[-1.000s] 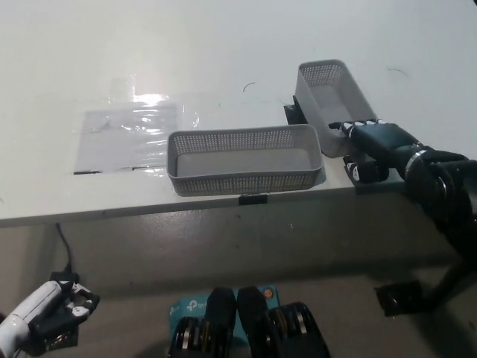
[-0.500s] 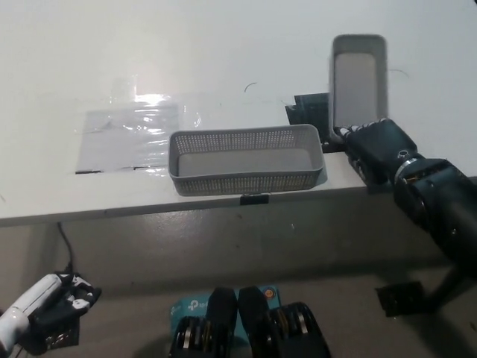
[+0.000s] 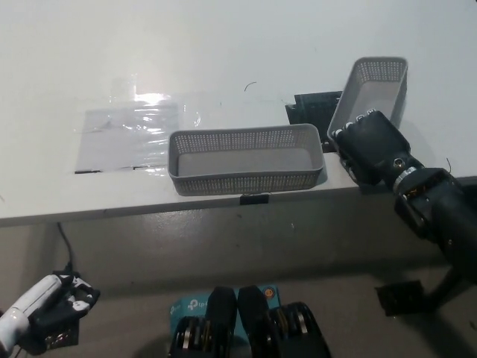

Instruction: The robot uses its right hand to pick up the grey box kept on the middle on the desk and place it on top of another box next to it in a right angle

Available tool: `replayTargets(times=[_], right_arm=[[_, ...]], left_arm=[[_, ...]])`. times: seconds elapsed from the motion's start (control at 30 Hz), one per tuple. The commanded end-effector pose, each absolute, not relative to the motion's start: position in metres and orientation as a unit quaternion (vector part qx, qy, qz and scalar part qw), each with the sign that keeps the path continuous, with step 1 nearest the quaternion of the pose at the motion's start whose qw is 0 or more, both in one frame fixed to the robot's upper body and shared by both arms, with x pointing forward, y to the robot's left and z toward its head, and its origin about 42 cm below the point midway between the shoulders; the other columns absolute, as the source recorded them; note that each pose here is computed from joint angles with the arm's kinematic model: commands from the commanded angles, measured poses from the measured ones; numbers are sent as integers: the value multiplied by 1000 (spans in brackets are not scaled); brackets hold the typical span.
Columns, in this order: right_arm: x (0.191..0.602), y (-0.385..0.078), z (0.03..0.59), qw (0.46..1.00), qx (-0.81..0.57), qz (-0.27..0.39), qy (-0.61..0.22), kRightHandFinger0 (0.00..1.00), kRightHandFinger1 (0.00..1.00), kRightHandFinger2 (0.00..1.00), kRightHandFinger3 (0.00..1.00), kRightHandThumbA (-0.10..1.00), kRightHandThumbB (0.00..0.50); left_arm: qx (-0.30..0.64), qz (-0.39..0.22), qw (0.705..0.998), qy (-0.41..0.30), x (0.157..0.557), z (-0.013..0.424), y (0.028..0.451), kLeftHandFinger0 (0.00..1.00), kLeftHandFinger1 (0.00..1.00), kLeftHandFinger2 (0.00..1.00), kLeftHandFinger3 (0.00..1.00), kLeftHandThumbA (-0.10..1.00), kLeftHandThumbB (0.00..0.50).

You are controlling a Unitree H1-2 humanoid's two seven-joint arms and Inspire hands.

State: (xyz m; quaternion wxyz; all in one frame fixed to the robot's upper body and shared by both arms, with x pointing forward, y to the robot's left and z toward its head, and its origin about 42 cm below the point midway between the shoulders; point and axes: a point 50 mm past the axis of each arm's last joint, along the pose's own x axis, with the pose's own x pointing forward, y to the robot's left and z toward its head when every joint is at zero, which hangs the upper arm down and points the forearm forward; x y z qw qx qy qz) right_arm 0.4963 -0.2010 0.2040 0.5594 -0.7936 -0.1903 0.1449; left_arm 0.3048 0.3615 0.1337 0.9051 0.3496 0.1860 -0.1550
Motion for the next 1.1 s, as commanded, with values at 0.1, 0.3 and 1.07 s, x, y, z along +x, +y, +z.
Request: replayTargets(times=[0.1, 0.3, 1.07], right_arm=[[501, -199, 227, 582, -752, 122, -284, 0, 78, 344, 264, -100, 377], [498, -204, 232, 650, -703, 112, -265, 0, 63, 345, 198, -100, 344], [475, -205, 325, 680, -631, 68, -368, 0, 8, 302, 113, -100, 281]], left_arm=[[360, -159, 901, 182, 302, 144, 371, 158, 110, 231, 543, 555, 116], [357, -158, 901, 189, 300, 140, 372, 180, 106, 221, 541, 553, 135], [356, -159, 899, 202, 295, 133, 373, 251, 164, 277, 586, 578, 137]])
